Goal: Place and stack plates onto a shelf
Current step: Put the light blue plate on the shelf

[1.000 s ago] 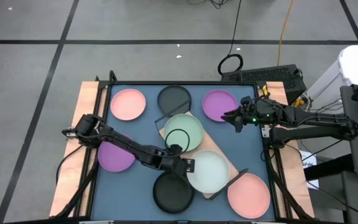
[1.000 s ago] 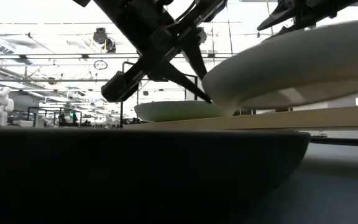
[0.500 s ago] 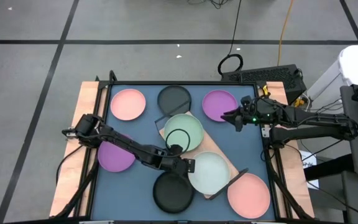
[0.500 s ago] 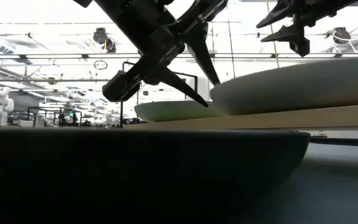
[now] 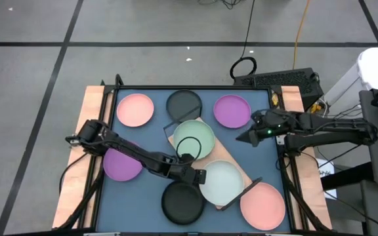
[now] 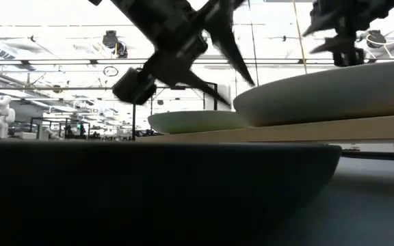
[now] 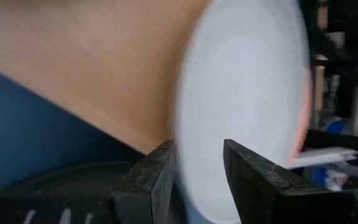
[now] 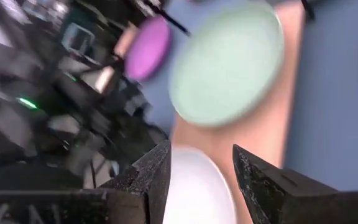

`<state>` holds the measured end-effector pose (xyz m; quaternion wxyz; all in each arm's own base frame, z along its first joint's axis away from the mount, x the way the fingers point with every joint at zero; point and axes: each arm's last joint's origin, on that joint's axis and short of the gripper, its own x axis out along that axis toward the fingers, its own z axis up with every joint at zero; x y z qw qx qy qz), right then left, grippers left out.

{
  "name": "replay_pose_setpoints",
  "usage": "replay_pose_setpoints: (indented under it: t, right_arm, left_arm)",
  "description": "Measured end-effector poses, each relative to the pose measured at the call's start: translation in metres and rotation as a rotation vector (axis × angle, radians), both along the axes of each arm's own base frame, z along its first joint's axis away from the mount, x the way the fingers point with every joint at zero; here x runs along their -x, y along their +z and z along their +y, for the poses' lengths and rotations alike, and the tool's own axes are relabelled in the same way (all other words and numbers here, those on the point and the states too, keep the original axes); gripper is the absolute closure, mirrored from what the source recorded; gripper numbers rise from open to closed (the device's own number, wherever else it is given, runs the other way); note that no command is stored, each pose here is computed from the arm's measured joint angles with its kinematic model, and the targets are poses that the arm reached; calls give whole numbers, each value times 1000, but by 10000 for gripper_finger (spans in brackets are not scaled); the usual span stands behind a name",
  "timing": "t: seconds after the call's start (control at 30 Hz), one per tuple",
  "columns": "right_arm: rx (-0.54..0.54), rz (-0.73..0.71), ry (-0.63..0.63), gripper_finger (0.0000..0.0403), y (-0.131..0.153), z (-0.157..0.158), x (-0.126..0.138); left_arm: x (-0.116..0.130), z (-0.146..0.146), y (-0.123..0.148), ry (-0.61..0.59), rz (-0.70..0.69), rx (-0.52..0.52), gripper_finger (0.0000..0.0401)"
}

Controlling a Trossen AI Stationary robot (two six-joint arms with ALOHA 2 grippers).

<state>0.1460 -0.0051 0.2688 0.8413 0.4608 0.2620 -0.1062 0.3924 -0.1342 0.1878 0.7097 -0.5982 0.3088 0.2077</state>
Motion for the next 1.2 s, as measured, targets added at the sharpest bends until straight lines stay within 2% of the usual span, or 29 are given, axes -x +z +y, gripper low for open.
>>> replay_pose_setpoints:
  t: [0.17, 0.37, 0.5, 0.6, 0.77, 0.9, 1.03, 1.2]
  right_arm:
    - [-58, 137, 85, 272, -13, 11, -3]
    - [-68, 303, 170, 296, -32, 23, -15]
    - [-65, 390, 198, 293, -44, 29, -24]
    - [-72, 420, 244, 277, -50, 33, -31]
    - [-49, 436, 319, 243, -59, 40, -40]
    - [-26, 494, 345, 238, -70, 44, -47]
    - [-3, 551, 371, 256, -82, 45, -53]
    - [24, 564, 358, 298, -90, 46, -60]
  left_arm:
    - [10, 3, 24, -21, -23, -15, 256]
    - [32, 12, 60, -78, -15, -95, 256]
    - [44, 16, 74, -125, -3, -154, 256]
    - [51, 19, 82, -145, -1, -180, 256]
    - [60, 21, 82, -160, 60, -209, 256]
    - [63, 23, 83, -162, 83, -219, 256]
    - [63, 26, 82, -160, 93, -224, 256]
    - [63, 26, 82, -161, 92, -225, 256]
